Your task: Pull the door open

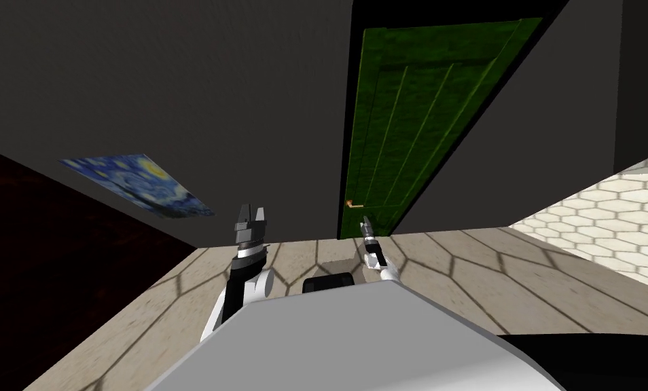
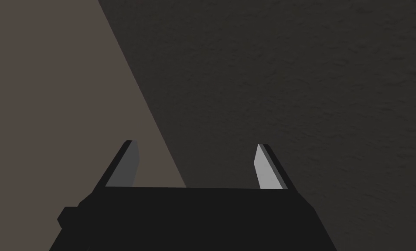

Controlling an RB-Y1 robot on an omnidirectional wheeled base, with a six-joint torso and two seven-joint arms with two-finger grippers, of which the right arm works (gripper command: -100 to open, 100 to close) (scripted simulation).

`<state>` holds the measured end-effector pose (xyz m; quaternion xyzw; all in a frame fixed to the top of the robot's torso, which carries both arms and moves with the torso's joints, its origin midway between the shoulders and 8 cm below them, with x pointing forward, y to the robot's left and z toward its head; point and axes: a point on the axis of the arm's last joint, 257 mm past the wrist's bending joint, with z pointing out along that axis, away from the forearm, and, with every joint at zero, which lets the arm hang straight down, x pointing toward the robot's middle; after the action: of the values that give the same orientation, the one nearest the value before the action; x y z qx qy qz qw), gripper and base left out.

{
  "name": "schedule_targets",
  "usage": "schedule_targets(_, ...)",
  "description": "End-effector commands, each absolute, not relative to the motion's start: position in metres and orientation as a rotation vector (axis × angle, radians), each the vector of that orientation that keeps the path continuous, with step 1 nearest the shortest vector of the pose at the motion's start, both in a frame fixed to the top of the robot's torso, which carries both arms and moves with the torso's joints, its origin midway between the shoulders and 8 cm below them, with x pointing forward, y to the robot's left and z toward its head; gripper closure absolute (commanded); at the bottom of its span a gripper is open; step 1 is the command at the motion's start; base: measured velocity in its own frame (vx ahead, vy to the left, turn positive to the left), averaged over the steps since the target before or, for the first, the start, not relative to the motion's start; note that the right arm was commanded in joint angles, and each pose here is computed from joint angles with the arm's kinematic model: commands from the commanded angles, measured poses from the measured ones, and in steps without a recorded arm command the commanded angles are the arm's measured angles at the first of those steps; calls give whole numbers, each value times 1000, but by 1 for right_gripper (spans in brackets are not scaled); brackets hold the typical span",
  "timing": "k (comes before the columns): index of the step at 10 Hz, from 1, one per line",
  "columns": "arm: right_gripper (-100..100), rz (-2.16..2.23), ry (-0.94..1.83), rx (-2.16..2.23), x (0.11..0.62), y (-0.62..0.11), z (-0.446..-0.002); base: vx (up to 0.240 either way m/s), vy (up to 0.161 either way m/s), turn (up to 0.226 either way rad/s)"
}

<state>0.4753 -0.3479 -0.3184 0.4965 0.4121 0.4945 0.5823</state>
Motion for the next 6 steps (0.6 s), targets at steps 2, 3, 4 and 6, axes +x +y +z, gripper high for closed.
schedule_targets(2, -100, 1137, 983, 1187, 475, -351, -334, 42, -54, 65)
schedule_targets(3, -100, 1130, 992, 1198, 476, -352, -341, 44, -66, 126)
schedule_targets(4, -100, 1123, 1000, 1209, 476, -353, -347, 49, -75, 142)
schedule_targets(6, -100, 1109, 1017, 1232, 476, -355, -359, 53, -75, 120)
